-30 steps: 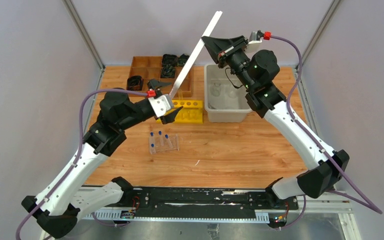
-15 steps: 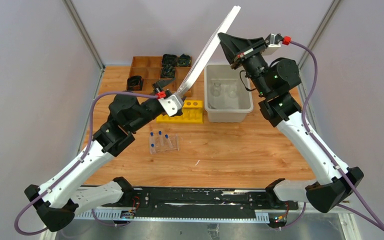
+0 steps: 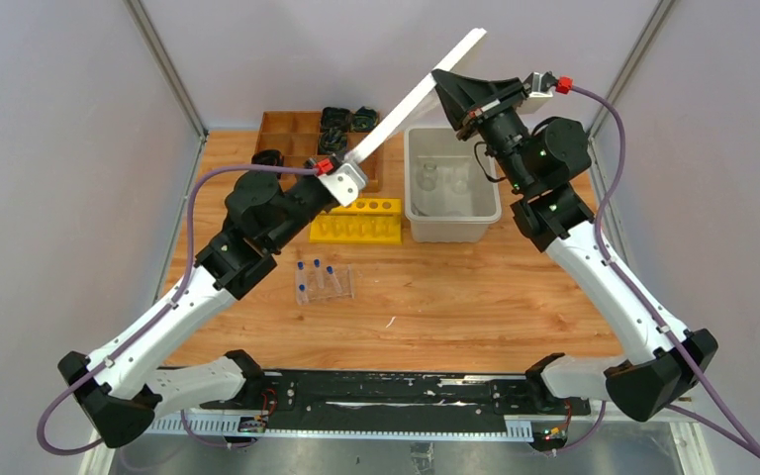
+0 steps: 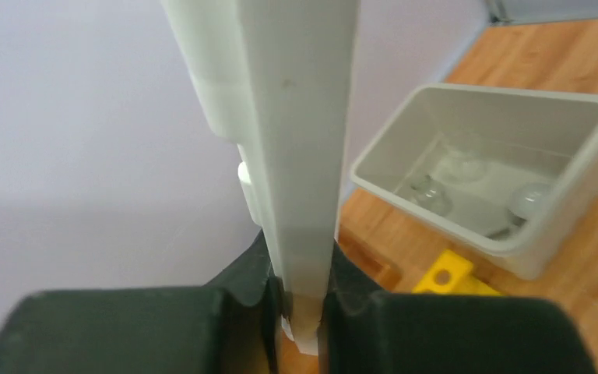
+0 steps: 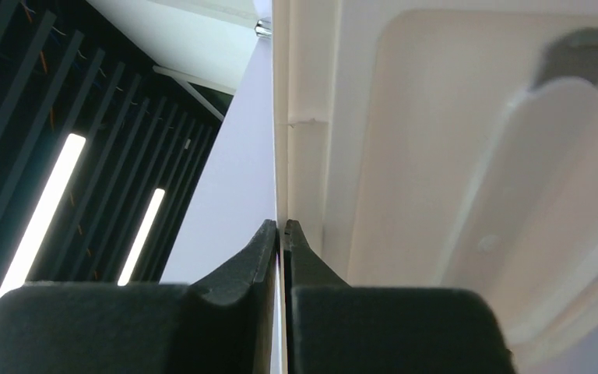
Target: Organize the chemistry lab equipment
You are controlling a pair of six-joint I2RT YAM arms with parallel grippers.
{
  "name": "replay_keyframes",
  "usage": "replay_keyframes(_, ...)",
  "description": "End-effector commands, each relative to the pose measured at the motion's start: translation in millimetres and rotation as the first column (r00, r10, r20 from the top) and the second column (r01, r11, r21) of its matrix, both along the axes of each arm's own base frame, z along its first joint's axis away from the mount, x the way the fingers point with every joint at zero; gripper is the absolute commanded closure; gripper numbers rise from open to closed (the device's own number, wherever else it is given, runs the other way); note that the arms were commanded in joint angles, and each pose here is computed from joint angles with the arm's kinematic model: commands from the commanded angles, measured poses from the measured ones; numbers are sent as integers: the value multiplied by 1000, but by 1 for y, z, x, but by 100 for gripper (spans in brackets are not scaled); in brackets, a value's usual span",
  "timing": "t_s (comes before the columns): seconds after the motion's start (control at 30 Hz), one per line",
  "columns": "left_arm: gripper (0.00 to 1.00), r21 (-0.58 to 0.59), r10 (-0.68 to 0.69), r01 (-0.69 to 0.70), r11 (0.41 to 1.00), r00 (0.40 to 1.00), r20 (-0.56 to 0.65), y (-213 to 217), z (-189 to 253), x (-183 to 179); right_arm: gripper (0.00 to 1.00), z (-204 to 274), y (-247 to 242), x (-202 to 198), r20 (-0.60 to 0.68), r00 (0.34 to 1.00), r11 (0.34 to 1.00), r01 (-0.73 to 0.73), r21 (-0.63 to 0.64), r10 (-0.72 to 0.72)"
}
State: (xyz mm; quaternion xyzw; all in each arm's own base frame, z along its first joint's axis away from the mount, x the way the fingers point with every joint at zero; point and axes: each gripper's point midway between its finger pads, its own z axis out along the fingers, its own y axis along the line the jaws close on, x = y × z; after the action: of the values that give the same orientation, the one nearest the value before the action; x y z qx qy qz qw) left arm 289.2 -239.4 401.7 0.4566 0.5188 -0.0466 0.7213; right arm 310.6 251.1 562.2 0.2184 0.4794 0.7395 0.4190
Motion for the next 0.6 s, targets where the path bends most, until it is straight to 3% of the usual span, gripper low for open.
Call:
replay_keyframes(0.0,99,13,124,-128,992,976,180,13,35,16,82,2,-5,-13,14,1000,997,6,-81,-5)
replay_keyframes(0.1,100,31,233,-254,967,925,301,29,51,29,52,-21,-8,-13,-42,998,976,39,-215,-49)
replay_keyframes(0.2,100,46,298,-346,937,863,409,40,66,36,38,-42,-7,-14,-84,995,956,18,-293,-44)
replay_keyframes(0.33,100,62,303,-390,919,798,521,44,80,34,28,-68,-8,-15,-131,990,924,-5,-381,-48)
replay_keyframes(0.57,100,128,222,-416,901,692,687,42,95,20,27,-87,-13,-9,-163,983,897,0,-443,-80)
